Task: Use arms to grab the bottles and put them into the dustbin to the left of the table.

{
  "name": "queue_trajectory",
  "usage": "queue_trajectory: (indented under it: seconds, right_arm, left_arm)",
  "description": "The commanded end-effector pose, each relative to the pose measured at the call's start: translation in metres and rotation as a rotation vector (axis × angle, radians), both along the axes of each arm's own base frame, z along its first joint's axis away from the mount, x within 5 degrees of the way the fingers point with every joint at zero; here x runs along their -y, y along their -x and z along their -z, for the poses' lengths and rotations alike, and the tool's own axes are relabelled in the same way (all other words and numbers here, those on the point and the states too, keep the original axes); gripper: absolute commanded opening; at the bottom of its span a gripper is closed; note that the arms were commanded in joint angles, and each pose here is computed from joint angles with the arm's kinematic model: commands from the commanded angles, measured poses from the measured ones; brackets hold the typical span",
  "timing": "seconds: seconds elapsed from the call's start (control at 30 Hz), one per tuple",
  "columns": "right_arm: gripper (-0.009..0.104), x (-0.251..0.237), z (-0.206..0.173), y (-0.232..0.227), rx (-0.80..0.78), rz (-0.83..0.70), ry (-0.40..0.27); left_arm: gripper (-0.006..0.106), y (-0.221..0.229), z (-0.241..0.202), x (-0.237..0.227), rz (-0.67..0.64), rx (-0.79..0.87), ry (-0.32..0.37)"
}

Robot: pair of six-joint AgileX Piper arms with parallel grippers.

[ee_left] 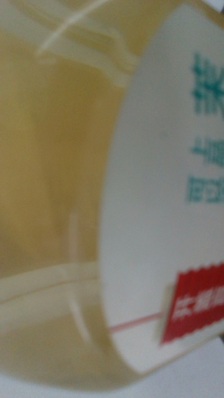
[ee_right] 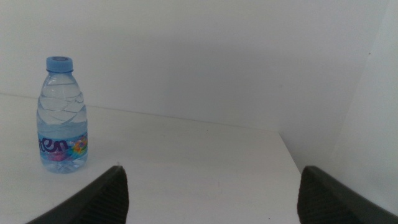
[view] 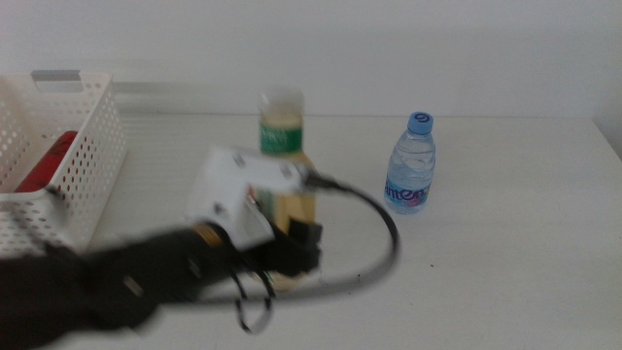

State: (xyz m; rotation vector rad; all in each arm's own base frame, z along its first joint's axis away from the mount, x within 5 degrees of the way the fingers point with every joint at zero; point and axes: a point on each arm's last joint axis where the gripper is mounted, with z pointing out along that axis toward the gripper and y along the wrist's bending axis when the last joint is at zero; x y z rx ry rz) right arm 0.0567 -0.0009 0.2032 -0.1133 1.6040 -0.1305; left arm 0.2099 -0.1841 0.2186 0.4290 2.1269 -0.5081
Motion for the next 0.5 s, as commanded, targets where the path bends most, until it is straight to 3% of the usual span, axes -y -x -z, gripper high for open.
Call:
queue_trajectory:
  seconds: [0.0, 0.13, 0.47]
  right_arm:
    - [0.083, 0.000, 0.000, 0.000, 0.012, 0.008, 0.015]
    - [0.083, 0.000, 0.000, 0.000, 0.012, 0.008, 0.015]
    - [0.083, 0.000, 0.000, 0.000, 0.012, 0.008, 0.015]
  left_arm:
    - [-0.002, -0.003, -0.040, -0.016, 0.052, 0.010, 0.019]
    - [-0.002, -0.023, -0.077, -0.047, 0.072, -0.037, -0.055]
    - [-0.002, -0.052, -0.140, -0.088, -0.011, 0.056, -0.131]
